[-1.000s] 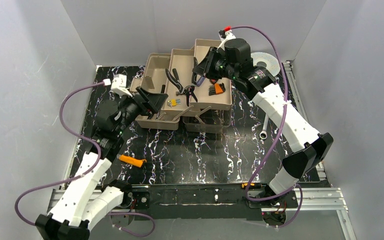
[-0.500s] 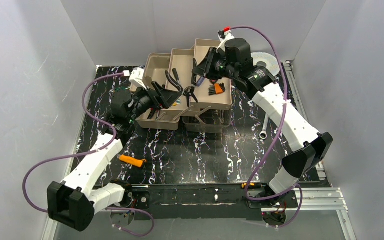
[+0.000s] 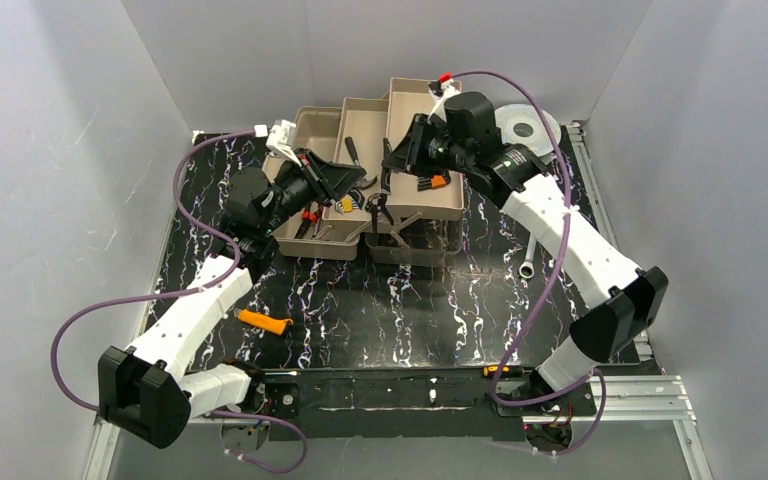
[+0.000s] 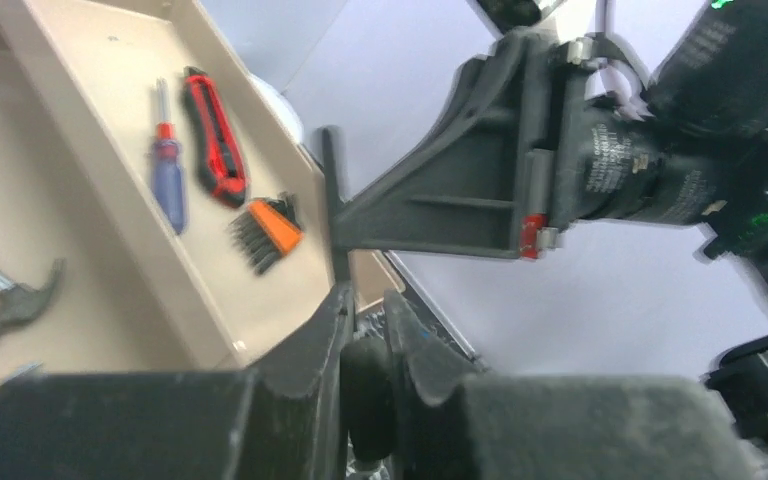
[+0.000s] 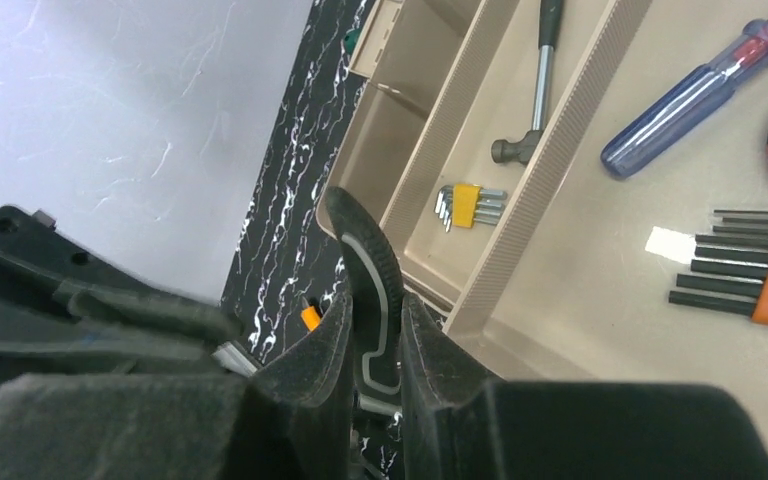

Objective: Pack the tool kit

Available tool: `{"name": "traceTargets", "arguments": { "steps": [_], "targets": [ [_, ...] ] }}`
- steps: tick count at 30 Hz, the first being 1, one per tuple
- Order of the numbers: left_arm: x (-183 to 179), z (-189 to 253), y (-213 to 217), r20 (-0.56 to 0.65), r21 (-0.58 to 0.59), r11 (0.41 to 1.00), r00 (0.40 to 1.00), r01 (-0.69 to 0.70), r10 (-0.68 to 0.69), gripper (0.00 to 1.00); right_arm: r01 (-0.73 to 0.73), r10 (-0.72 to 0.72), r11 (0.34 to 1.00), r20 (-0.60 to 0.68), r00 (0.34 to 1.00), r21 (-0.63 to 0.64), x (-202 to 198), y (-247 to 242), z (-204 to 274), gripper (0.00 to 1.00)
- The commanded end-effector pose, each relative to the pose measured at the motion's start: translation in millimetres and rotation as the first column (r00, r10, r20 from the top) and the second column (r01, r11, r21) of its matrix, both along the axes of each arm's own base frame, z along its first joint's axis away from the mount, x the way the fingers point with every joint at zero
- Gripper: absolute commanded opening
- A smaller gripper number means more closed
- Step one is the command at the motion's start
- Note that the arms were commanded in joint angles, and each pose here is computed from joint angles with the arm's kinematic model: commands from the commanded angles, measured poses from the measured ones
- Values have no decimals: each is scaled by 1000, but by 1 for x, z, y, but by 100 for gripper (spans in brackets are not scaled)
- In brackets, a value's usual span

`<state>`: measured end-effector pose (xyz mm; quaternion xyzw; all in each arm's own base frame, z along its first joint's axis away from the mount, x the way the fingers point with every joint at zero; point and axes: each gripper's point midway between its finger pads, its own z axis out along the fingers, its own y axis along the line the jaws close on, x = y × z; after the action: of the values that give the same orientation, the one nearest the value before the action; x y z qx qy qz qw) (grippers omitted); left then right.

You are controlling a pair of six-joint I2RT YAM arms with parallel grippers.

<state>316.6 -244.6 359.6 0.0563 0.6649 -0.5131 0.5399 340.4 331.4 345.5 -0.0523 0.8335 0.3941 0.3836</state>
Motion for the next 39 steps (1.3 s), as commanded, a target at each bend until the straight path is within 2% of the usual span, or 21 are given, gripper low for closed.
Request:
{"name": "traceTargets", "arguments": {
  "steps": [1,2,3,5,6,7,13,17,20,23,27,29,31,33,34,35,37,39],
  "targets": [
    [-8,34,0,87,-14,1000,996,20,-18,0,-43,34,996,105,994,82,-27,-14,41,1],
    [-9,35,-1,87,-9,999,996,32,-31,0,-45,37,996,102,994,82,-32,-16,38,3],
    [-11,34,-2,83,-1,999,996,38,-37,0,-36,29,997,100,995,75,-35,-21,33,14],
    [-11,26,1,57,15,1000,998,21,-22,0,8,-14,998,104,994,56,-37,-33,25,50],
    [-11,21,4,41,25,1000,999,4,-5,0,41,-44,999,99,994,35,-37,-40,16,59],
    [-11,13,8,25,40,999,1000,-19,18,0,73,-75,997,107,991,22,-37,-49,13,63],
    [-22,-28,44,-57,195,967,983,-161,175,0,268,-258,963,161,953,-43,-41,-114,0,66],
    [-34,-46,78,-76,322,909,950,-265,304,0,392,-369,917,217,904,-74,-52,-155,-13,66],
    [-41,-55,107,-49,442,831,917,-337,397,0,461,-431,884,247,868,-78,-61,-178,-27,65],
    [-40,-57,139,-1,554,717,861,-424,509,0,496,-463,862,241,853,-104,-65,-190,-53,65],
    [-31,-64,171,46,689,550,786,-472,616,0,500,-470,860,225,854,-104,-70,-193,-73,63],
    [-22,-67,177,51,723,509,771,-467,634,0,485,-457,870,228,860,-90,-71,-190,-81,63],
    [-11,-76,176,-8,723,539,775,-432,632,0,470,-443,879,228,867,-82,-72,-186,-88,62],
    [4,-84,179,-129,663,628,764,-407,632,0,464,-437,881,218,873,-93,-72,-185,-96,62],
    [8,-87,171,-201,618,697,784,-363,587,0,463,-436,881,211,875,-97,-71,-184,-100,62],
    [15,-91,171,-244,591,728,783,-347,572,0,457,-431,884,206,878,-97,-72,-183,-102,62],
    [26,-96,169,-292,566,762,788,-315,543,0,442,-419,892,199,886,-92,-73,-180,-105,62],
    [36,-101,170,-314,568,767,783,-298,537,0,424,-402,902,199,894,-81,-76,-177,-106,62]
  ]
}}
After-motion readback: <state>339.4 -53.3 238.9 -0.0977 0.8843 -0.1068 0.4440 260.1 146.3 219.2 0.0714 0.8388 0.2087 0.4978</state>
